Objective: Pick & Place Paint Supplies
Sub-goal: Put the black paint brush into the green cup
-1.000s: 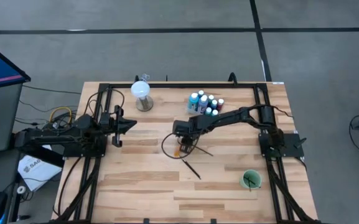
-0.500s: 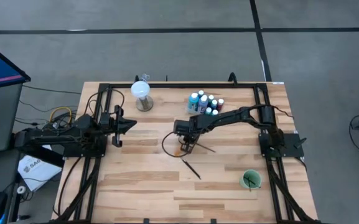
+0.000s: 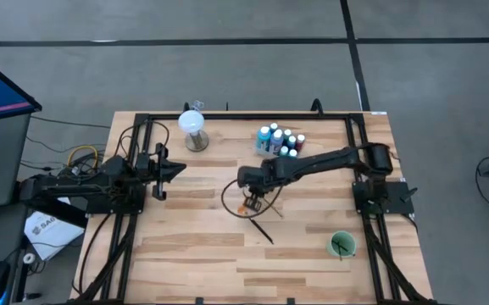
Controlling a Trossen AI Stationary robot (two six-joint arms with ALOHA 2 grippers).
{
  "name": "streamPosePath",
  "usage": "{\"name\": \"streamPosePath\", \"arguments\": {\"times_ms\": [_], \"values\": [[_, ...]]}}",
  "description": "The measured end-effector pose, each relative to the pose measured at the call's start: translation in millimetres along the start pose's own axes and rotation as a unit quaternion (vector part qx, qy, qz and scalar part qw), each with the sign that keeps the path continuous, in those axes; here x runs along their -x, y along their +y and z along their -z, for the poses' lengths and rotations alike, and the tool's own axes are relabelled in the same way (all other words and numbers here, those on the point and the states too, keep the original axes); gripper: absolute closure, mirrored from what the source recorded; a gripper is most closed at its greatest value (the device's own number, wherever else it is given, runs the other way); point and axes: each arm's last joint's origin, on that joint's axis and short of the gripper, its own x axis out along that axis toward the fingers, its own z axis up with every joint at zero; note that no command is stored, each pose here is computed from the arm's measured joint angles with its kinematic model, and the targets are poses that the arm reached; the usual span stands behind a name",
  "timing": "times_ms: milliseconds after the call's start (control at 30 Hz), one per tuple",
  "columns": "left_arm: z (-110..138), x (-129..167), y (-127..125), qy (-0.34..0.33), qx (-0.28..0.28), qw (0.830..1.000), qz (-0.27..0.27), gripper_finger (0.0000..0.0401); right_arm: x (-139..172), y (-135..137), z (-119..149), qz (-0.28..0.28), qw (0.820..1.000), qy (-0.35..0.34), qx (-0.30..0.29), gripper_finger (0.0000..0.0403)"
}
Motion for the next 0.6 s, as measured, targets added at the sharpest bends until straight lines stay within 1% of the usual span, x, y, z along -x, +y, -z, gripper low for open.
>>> {"name": "streamPosePath", "arguments": {"times_ms": [67,200,367,467,600], "values": [[-0.1,0.0,0.0,-0.001,0.0,1.0,0.0,0.0399,10.2,7.4,2.5,0.015,1.0,-0.024,0.0,0.0403],[0.0,0.0,0.0,0.0,0.0,1.0,0.0,0.0399,47.9,25.6,9.4,0.017,0.997,-0.077,0.0,0.0403],[-0.2,0.0,0.0,-0.001,0.0,1.0,0.0,0.0399,75.7,37.1,26.3,0.06,0.992,-0.107,-0.016,0.0403],[-0.4,0.0,0.0,-0.002,0.0,1.0,0.0,0.0399,92.6,42.1,37.1,0.074,0.99,-0.119,-0.026,0.0403],[-0.6,0.0,0.0,-0.003,0.0,1.0,0.0,0.0399,106.0,47.4,48.5,0.088,0.987,-0.13,-0.03,0.0403]]}}
